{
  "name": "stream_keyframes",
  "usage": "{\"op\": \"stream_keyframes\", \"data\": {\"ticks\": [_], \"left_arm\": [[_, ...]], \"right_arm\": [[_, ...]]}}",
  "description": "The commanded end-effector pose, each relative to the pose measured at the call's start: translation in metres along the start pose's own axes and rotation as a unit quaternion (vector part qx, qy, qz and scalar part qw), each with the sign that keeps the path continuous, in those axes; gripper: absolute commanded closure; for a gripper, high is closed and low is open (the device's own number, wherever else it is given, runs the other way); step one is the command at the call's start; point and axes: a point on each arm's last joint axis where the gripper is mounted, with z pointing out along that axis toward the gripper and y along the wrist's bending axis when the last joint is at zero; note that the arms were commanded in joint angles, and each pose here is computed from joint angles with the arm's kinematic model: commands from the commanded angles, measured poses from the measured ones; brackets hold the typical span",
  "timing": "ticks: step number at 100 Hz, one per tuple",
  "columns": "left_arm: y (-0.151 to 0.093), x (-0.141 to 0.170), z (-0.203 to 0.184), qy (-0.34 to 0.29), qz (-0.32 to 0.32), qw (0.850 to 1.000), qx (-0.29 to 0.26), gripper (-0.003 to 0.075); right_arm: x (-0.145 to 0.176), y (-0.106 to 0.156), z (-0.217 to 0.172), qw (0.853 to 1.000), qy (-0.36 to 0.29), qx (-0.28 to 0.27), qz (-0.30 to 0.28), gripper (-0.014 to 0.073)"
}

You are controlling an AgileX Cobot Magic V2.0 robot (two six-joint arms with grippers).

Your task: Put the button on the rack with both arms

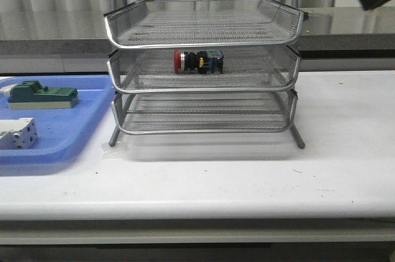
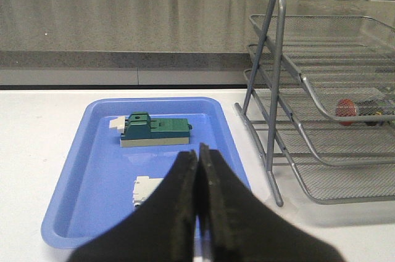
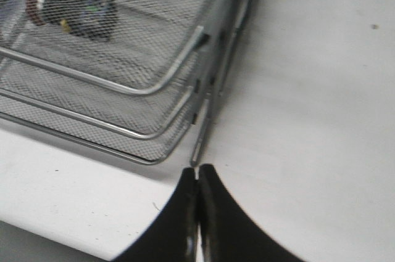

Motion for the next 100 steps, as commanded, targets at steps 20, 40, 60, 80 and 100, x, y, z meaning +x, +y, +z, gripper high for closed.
{"op": "stream_keyframes", "data": {"ticks": [20, 40, 60, 80, 100], "left_arm": [[0.002, -0.015, -0.001, -0.044, -0.015, 0.999, -0.015, 0.0741], [0.002, -0.015, -0.001, -0.044, -0.015, 0.999, -0.015, 0.0741], [0.002, -0.015, -0.001, -0.044, -0.015, 0.999, -0.015, 0.0741], [0.002, -0.015, -0.001, -0.044, -0.015, 0.999, -0.015, 0.0741], [0.002, -0.015, -0.001, -0.044, -0.015, 0.999, -0.015, 0.0741]], "right_arm": [[0.032, -0.026, -0.073, 0.992, -0.107, 0.065, 0.023, 0.066], [0.074, -0.026, -0.108, 0.983, -0.157, 0.092, 0.034, 0.066], [0.108, -0.02, -0.135, 0.969, -0.221, 0.104, 0.033, 0.066], [0.12, -0.016, -0.152, 0.959, -0.262, 0.107, 0.029, 0.0661], [0.12, -0.015, -0.154, 0.958, -0.266, 0.107, 0.029, 0.0661]]}}
